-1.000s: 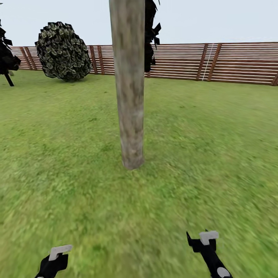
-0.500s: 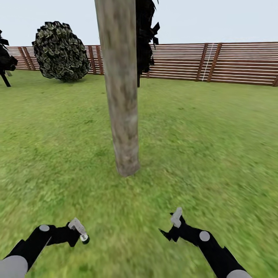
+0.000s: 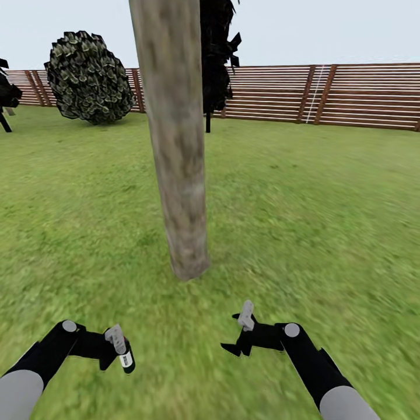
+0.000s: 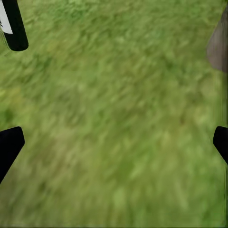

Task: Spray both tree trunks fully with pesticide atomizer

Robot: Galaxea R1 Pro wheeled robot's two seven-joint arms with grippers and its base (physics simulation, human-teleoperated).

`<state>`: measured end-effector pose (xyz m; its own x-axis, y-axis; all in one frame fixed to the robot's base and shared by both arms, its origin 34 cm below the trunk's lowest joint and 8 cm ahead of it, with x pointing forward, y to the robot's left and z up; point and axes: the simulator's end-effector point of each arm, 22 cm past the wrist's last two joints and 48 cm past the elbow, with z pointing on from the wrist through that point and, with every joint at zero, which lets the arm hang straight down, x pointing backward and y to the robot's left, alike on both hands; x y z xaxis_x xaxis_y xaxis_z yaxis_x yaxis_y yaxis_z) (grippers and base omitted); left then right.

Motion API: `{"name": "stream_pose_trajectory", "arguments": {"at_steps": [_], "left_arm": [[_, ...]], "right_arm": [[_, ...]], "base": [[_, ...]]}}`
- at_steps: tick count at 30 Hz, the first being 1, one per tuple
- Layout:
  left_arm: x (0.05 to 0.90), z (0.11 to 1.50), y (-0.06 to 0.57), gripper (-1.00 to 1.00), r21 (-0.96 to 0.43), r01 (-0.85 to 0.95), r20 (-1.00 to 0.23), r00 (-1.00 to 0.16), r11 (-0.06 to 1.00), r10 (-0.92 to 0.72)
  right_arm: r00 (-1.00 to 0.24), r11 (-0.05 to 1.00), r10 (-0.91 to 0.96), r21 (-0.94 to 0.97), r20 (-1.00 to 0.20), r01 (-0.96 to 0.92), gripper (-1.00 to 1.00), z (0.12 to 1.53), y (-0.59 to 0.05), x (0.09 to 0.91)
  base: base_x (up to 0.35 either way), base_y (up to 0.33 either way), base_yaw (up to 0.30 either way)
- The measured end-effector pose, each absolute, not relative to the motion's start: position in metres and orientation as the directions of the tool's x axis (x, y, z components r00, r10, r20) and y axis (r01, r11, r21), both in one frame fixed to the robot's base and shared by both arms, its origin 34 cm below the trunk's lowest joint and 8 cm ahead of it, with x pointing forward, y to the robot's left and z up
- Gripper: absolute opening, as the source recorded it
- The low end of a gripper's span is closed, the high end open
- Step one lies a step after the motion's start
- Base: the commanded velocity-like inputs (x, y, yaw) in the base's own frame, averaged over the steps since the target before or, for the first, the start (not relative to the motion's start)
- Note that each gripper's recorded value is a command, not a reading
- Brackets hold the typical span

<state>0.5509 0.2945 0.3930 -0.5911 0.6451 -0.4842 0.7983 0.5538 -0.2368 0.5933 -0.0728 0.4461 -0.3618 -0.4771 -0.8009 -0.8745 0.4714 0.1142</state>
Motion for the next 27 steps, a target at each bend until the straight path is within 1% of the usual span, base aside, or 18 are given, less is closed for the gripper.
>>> {"name": "stream_pose_trajectory", "arguments": {"at_steps": [9, 16, 23, 26, 27], "left_arm": [[0.551, 0.393, 0.281, -1.00, -0.246, 0.804, -0.496, -0.584, 0.542, 0.642], [0.552, 0.392, 0.269, -1.00, -0.252, 0.809, -0.506, -0.578, 0.531, 0.641], [0.551, 0.391, 0.264, -1.00, -0.257, 0.810, -0.508, -0.577, 0.526, 0.640], [0.552, 0.391, 0.262, -1.00, -0.255, 0.811, -0.510, -0.575, 0.527, 0.640], [0.551, 0.391, 0.258, -1.00, -0.258, 0.814, -0.513, -0.572, 0.520, 0.641]], "right_arm": [[-0.361, 0.470, -0.477, 0.114, -0.801, -0.875, 1.00, 0.446, -0.072, 0.593], [-0.361, 0.469, -0.478, 0.115, -0.801, -0.876, 1.00, 0.446, -0.072, 0.593], [-0.361, 0.465, -0.480, 0.117, -0.799, -0.877, 1.00, 0.444, -0.071, 0.591], [-0.323, 0.398, -0.522, 0.110, -0.789, -0.911, 1.00, 0.441, -0.053, 0.576], [-0.255, 0.289, -0.578, 0.097, -0.775, -0.952, -1.00, 0.435, -0.027, 0.551]], "base": [[0.338, 0.140, 0.000], [0.336, 0.037, 0.000], [0.077, 0.002, 0.000], [0.005, 0.000, 0.000], [0.000, 0.000, 0.000]]}}
